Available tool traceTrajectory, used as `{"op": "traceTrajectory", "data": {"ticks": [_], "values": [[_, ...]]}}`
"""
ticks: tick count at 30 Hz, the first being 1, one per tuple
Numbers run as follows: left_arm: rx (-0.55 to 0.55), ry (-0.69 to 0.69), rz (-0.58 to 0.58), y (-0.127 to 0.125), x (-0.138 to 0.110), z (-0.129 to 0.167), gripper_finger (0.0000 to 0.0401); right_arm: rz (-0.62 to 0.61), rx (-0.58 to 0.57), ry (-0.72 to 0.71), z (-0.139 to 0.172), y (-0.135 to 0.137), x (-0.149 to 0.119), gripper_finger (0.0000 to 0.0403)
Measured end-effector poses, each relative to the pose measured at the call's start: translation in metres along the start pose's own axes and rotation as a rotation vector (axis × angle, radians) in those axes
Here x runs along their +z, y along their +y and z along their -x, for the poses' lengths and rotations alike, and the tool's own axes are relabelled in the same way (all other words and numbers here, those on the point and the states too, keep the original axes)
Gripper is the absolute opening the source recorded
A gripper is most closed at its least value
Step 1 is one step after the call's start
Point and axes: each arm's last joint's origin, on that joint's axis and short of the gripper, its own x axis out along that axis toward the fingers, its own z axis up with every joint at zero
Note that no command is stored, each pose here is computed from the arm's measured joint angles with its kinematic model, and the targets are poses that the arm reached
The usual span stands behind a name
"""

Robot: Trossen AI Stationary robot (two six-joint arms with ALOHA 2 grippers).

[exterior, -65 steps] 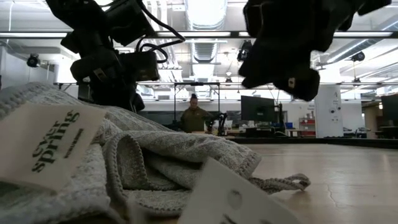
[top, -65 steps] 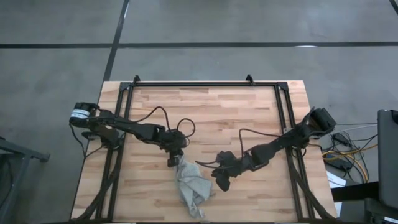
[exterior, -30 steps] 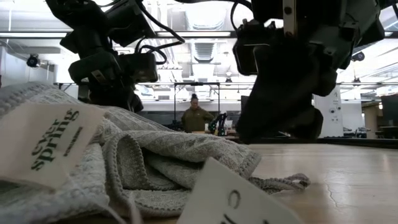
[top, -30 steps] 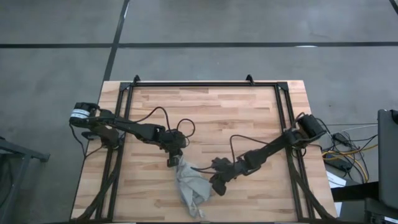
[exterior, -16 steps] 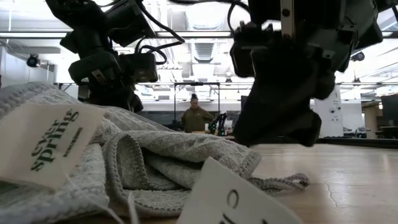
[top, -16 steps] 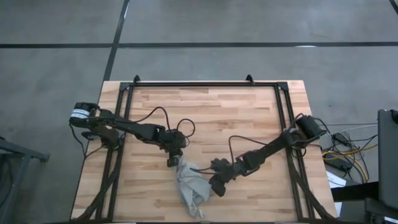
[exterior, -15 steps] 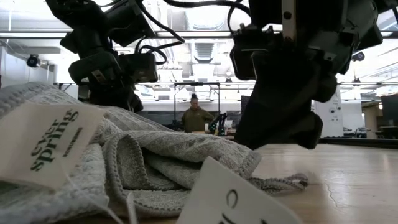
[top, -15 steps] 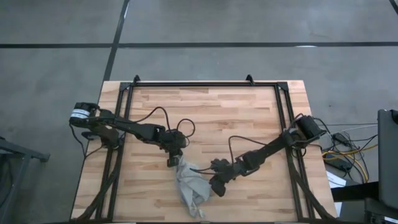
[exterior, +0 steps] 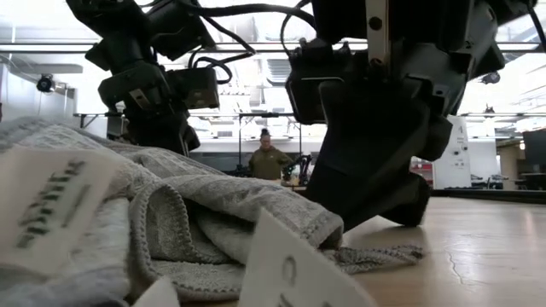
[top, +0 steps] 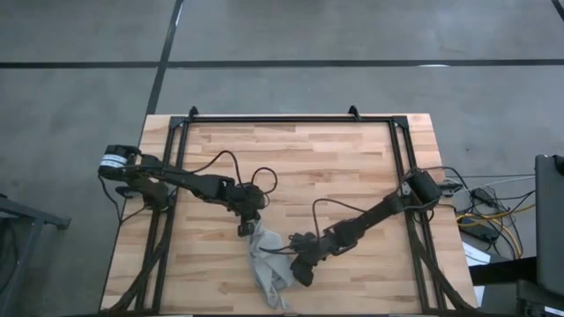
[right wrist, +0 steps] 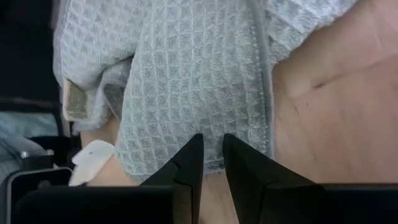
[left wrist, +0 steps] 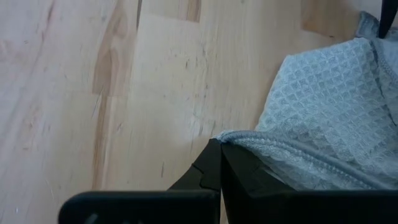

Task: Fold microfiber towels
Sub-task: Prepare the microfiber cloth on the table

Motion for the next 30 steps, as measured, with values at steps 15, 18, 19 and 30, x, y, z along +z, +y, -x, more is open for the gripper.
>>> {"op": "traceTrajectory", "data": {"ticks": [15, 18, 19, 30], "values": [[-0.003, 0.0, -0.001, 0.0, 0.0, 0.0, 0.0, 0.015, -0.02, 0.028, 0.001, 0.003, 0.001, 0.0008], [-0.003, 0.0, -0.001, 0.0, 0.0, 0.0, 0.0, 0.017, -0.02, 0.026, 0.001, 0.004, 0.002, 0.0008], [-0.003, 0.0, -0.001, 0.0, 0.0, 0.0, 0.0, 0.017, -0.019, 0.023, 0.002, 0.004, 0.003, 0.0008], [-0.009, 0.012, 0.001, 0.0, -0.001, 0.0, 0.0, 0.032, -0.106, -0.006, 0.023, 0.014, 0.011, 0.0008]]}}
